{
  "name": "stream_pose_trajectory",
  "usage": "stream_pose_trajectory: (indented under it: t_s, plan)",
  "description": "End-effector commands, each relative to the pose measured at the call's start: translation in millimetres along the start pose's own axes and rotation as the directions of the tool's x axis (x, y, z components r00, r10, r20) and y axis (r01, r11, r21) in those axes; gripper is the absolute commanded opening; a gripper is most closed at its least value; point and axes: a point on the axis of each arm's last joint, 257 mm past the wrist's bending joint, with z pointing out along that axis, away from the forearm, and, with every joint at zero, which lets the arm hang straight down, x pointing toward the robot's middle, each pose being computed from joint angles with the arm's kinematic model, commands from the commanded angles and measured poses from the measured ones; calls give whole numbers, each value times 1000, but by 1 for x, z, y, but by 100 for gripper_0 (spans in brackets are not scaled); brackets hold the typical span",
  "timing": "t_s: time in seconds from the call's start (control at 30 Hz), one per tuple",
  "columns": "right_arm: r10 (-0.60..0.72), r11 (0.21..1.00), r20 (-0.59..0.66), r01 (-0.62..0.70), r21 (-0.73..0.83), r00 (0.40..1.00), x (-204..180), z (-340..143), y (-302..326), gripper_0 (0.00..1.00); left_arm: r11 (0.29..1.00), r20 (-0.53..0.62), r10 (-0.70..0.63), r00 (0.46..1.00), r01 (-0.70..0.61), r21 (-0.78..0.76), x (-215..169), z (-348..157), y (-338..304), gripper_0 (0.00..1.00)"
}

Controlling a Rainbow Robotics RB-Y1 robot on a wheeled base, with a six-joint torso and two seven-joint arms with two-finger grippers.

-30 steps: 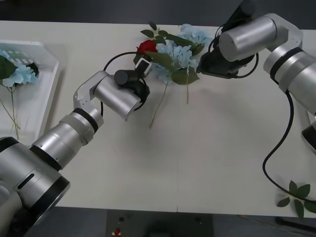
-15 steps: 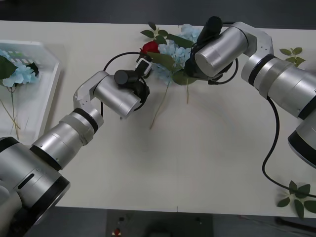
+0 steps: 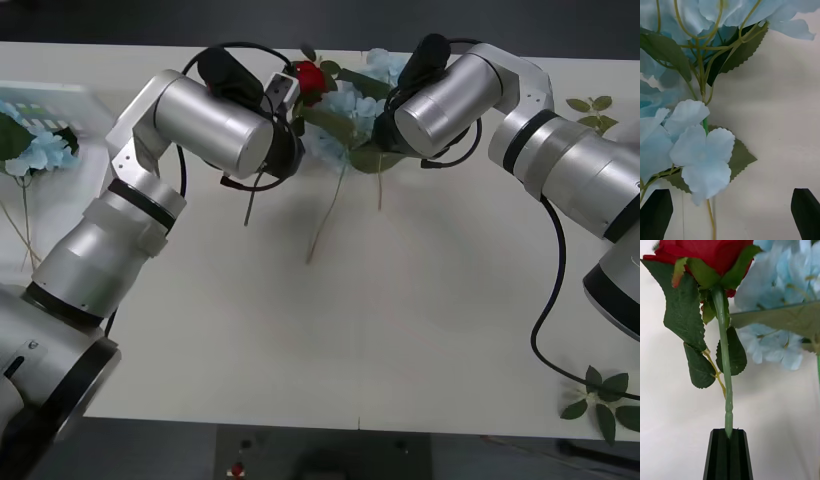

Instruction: Put the red flowers into the right box and the blue flowers into the left box

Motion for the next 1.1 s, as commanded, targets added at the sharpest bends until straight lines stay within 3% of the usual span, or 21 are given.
stream_pose_trajectory:
  t_s: [0.03, 0.43, 0.57, 0.77, 1.1]
  plan:
    - [-4, 999, 27, 5, -35, 1000, -12, -11, 29, 92, 998, 72, 41, 997, -44, 49, -22, -43, 12, 0]
    - [13, 999, 53, -11, -33, 999, -27, -14, 19, 92, 978, 163, 62, 985, -92, 186, -22, -146, 38, 0]
    - [33, 999, 68, -31, -31, 997, -38, -18, 8, 93, 944, 252, 30, 967, -110, 310, -33, -178, 29, 1]
    - [70, 998, 64, -70, 4, 995, -48, -24, -16, 92, 868, 468, -61, 882, -185, 461, -69, -225, 8, 0]
    - [30, 995, 32, -33, 98, 999, -30, -16, -51, 93, 791, 677, -168, 716, -312, 527, -92, -270, -17, 0]
